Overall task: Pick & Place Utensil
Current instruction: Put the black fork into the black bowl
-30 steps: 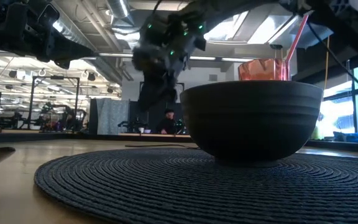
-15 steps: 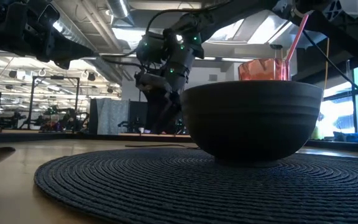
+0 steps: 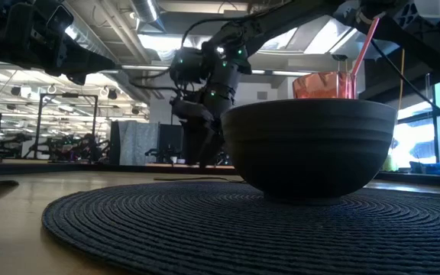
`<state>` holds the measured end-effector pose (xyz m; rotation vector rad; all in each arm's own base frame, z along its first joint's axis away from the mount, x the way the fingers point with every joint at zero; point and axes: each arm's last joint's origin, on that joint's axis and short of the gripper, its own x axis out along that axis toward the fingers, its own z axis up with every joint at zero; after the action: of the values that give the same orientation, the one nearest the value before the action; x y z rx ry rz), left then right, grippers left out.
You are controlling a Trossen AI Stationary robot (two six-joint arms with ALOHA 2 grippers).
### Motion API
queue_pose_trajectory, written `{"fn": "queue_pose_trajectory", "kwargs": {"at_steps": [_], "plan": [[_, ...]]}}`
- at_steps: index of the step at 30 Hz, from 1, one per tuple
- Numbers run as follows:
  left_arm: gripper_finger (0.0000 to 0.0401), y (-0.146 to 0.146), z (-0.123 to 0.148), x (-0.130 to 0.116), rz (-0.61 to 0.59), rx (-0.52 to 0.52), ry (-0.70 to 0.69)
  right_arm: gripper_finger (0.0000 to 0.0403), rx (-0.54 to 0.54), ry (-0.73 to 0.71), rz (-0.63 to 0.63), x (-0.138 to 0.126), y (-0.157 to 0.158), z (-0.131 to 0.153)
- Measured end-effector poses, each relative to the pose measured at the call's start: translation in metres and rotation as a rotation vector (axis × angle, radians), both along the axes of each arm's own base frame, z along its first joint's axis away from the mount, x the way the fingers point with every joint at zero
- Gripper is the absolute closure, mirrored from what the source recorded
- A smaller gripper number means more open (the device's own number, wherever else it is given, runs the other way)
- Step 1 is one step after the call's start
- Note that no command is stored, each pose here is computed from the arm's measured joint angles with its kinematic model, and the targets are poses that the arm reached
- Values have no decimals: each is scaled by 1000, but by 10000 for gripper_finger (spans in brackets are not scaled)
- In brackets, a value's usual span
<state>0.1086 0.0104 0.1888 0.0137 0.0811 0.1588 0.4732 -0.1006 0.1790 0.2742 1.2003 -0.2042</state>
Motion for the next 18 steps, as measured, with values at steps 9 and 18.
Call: {"fn": "queue_pose_trajectory", "kwargs": {"at_steps": [9, 18], "plan": [[395, 0, 0, 0, 0, 0, 1, 140, 60, 26, 32, 3, -5, -23], [395, 0, 0, 0, -1, 0, 0, 140, 45, 23, 86, 6, -5, -16]]}}
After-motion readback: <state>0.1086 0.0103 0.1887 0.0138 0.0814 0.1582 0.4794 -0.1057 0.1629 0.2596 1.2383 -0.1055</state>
